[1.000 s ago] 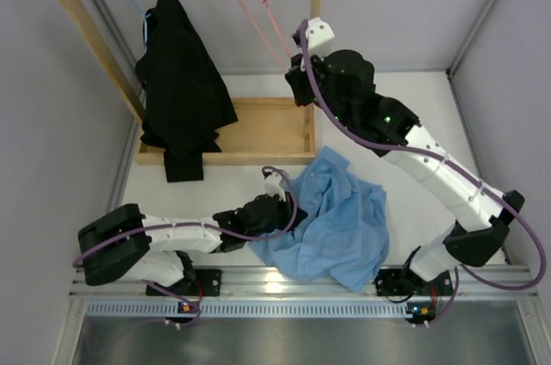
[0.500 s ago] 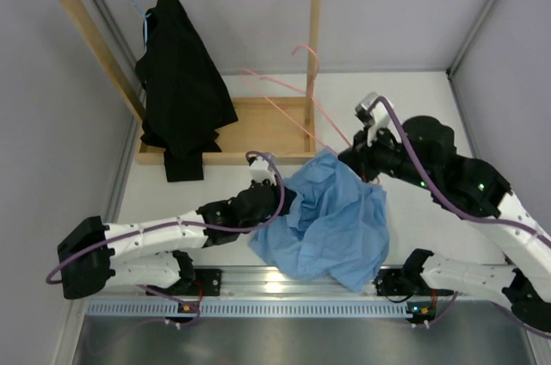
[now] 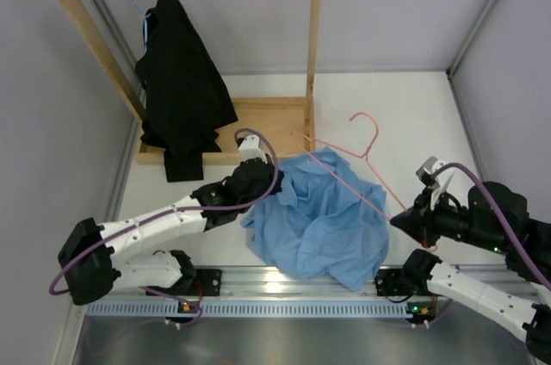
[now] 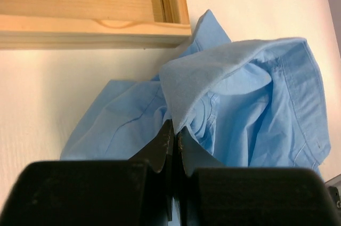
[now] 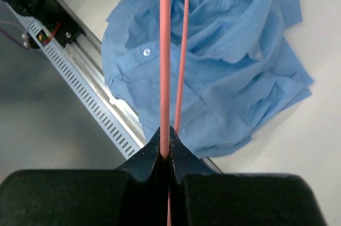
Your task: Place the shirt on the hanger
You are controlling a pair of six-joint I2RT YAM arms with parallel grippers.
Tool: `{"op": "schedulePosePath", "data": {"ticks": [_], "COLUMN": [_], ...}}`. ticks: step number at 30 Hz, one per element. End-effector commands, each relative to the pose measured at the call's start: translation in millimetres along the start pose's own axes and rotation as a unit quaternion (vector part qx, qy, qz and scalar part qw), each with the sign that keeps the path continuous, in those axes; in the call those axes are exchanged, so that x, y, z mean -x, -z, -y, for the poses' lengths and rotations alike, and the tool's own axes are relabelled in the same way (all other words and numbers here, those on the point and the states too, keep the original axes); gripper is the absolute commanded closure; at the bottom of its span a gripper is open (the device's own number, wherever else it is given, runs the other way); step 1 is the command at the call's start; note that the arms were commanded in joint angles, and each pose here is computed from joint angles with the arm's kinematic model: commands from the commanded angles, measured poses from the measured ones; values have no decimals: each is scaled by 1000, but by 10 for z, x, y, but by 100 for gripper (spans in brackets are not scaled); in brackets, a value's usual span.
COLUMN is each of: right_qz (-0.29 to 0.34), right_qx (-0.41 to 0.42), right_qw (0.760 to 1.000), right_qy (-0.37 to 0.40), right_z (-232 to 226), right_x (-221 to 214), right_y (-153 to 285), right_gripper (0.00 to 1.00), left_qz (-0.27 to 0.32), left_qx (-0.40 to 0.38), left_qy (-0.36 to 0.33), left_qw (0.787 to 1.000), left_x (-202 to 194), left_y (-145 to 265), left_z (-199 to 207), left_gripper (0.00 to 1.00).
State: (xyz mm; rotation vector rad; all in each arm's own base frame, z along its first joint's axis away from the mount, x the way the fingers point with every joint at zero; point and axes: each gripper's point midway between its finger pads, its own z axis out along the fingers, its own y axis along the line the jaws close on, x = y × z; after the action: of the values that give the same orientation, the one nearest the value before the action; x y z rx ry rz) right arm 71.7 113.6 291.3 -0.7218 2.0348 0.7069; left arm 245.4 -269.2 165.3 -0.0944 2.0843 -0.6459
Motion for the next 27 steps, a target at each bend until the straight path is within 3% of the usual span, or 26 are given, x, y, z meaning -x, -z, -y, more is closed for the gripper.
{"op": "schedulePosePath", "data": {"ticks": [1,9,14,17,23,27], "right_qz": [-40,-97,-71,-52,15,48], "right_qx": [23,26,29,26,31,135], "right_qw": [998,993,994,995,992,985], "right_qy": [-33,-62,-74,-87,-119,-97], "right_z": [-71,-39,-53,-49,-48,-371], "right_x": [-350,-850,-739,-653,-386,-255], "right_y": [117,-31,-157,-294,-752,-855], "right_gripper": [100,100,100,100,100,100], "left_qz": [18,30,-8,-34,-44,-33], "left_qx": [-6,-5,-105,-213,-337,-367], "left_qy": [8,9,-15,-34,-94,-133], "left_qw": [1000,999,994,976,936,920], "left_x": [300,586,489,385,333,532], "left_y": [-71,-164,-56,114,651,1016], "left_z": [137,224,571,905,1351,1605], "left_gripper": [100,100,100,100,100,100]}}
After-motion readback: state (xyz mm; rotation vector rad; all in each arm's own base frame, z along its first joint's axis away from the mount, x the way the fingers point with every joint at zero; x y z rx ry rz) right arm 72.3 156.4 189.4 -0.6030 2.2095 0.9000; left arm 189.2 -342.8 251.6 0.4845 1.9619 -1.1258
